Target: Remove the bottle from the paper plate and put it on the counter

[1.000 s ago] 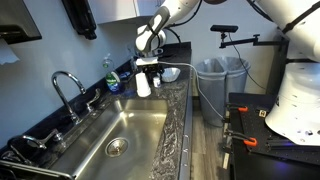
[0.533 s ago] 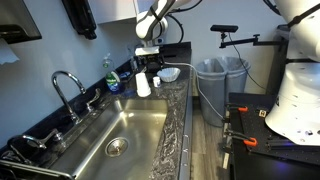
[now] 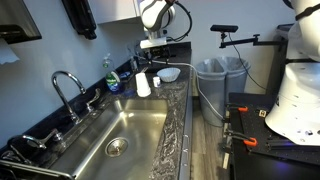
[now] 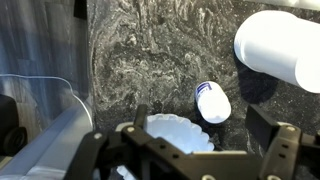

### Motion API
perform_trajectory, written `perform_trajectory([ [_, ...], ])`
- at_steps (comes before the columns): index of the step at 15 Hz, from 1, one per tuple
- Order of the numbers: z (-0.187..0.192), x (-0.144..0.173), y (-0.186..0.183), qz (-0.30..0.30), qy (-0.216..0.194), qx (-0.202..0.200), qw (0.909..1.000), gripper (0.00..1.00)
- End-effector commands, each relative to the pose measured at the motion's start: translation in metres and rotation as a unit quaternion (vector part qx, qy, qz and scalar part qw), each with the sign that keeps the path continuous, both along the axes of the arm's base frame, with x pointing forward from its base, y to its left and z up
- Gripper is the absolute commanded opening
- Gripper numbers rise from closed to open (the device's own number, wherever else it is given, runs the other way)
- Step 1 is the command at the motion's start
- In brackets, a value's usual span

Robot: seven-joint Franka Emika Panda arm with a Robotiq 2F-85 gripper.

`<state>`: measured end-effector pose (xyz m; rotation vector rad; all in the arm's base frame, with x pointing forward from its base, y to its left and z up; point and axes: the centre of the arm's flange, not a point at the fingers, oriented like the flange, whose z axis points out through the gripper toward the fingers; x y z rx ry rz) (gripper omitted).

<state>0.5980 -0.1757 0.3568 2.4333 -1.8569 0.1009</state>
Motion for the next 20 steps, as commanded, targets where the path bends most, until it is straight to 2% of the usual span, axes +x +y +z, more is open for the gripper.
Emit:
perform_trajectory([
  [1, 0.016, -0.038, 0.021, 0.035, 0.015, 0.015, 0.9991, 1.00],
  [5, 0.019, -0.054, 0.035, 0.098, 0.044, 0.035, 0.9936, 1.00],
  [13, 0.022, -0.069, 0.047, 0.193, 0.060, 0.051, 0.9781, 1.00],
  [14, 0.015, -0.055, 0.044, 0.175, 0.055, 0.042, 0.9821, 1.00],
  [20, 0.012, -0.055, 0.044, 0.175, 0.058, 0.043, 0.9819, 1.00],
])
